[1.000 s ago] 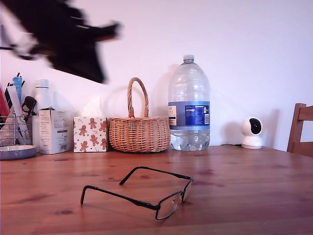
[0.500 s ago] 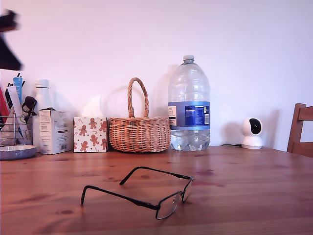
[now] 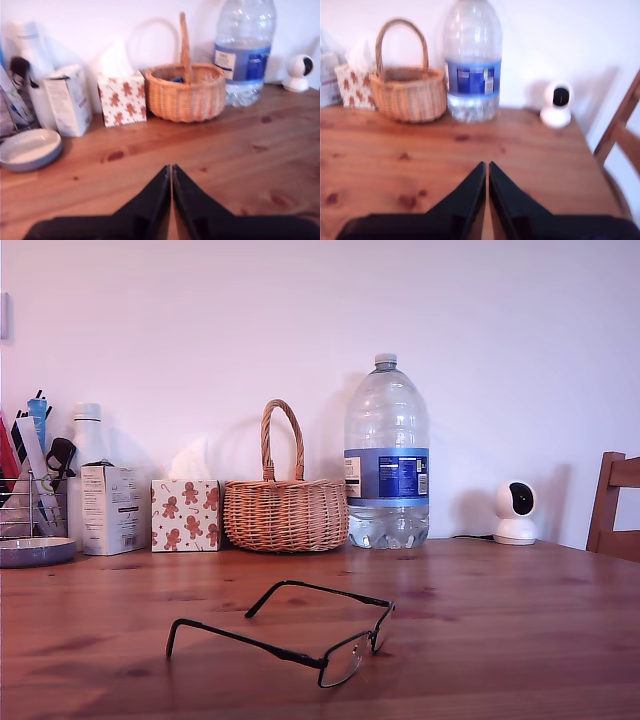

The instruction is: Pick up the glasses and open them, then place them back on the table

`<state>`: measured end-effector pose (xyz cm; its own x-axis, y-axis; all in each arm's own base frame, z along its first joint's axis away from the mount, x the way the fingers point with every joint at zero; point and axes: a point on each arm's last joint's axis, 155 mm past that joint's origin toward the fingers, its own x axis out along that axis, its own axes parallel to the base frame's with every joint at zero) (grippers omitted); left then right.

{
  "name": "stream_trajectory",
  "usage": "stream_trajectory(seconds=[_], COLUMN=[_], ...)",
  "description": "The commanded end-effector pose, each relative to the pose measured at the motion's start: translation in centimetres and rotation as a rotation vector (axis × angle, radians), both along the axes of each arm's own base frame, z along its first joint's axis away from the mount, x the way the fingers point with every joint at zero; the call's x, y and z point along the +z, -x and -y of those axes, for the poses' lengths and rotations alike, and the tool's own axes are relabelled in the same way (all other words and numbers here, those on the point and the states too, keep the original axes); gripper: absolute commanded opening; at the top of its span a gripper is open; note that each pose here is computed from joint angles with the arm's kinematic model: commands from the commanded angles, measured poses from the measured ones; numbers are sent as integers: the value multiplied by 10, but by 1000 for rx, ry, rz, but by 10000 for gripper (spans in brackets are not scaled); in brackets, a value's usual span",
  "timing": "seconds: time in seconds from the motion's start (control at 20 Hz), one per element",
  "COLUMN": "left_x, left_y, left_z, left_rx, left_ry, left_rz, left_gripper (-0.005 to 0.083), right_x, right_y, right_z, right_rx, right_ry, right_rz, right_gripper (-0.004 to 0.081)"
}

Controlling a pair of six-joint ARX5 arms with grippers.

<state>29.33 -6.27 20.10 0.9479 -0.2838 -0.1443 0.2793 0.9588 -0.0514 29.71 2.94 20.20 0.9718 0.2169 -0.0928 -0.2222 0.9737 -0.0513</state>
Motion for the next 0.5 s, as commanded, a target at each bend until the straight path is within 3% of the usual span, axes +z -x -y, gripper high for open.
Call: stream_trajectory(seconds=[0.0,0.2,0.45], left_x=[-6,-23,-9], left_y=[6,21,38], left_z=[1,4,9], left_rx=[-7,-22,-46], left_ry=[-2,5,13], left_rz=[15,16,78], left_gripper=[-24,-24,-24], right_x=[-8,-11,-1], right_y=[7,23,37], right_z=[-4,-9,-9], right_rx=[6,7,-10], right_ry=[-14,-22,-38], right_rz=[-7,21,60], right_gripper=[-11,-11,-11])
